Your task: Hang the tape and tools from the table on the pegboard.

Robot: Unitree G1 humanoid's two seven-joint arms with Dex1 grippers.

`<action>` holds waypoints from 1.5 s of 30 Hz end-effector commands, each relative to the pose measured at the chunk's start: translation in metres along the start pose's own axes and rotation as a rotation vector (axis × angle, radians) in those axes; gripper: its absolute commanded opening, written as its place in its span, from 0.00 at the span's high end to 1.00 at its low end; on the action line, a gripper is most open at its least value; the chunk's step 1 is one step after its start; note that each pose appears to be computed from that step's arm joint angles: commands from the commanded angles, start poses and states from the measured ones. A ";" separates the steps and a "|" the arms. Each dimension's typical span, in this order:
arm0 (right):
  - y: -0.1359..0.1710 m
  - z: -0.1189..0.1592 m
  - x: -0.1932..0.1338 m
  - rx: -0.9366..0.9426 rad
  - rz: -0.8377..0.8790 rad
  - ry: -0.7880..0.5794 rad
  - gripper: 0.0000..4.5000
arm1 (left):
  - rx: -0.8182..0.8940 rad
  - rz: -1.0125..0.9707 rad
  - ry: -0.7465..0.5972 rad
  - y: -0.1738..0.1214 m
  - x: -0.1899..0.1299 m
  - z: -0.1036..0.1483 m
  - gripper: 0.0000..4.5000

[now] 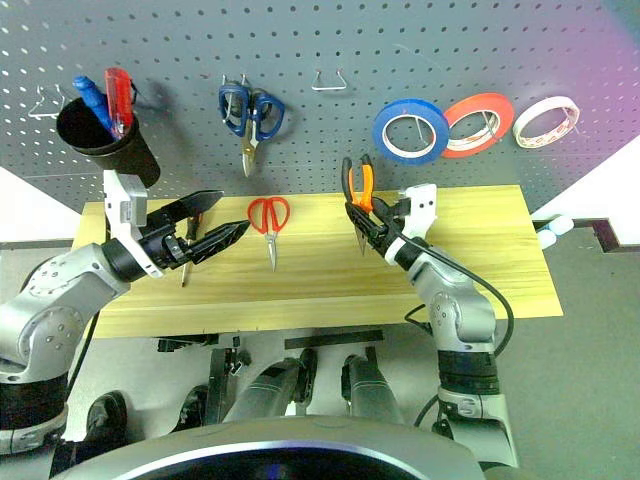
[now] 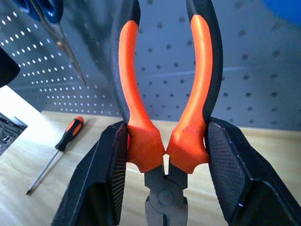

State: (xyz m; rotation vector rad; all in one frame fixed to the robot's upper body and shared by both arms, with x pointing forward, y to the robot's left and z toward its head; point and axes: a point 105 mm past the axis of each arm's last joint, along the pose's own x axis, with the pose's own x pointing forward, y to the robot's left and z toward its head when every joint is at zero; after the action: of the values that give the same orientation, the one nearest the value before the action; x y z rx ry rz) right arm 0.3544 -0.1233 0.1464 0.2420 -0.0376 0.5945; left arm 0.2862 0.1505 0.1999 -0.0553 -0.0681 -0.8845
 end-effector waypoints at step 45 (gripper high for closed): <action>0.058 0.169 0.044 -0.258 0.184 -0.512 0.53 | 0.015 -0.020 -0.073 -0.008 0.012 0.009 0.00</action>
State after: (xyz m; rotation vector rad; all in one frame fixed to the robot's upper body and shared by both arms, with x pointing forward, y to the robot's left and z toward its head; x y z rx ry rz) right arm 0.3723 -0.0959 0.3044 0.1499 -0.5331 0.6826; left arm 0.2913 0.1394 0.2007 -0.0939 -0.0986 -0.8977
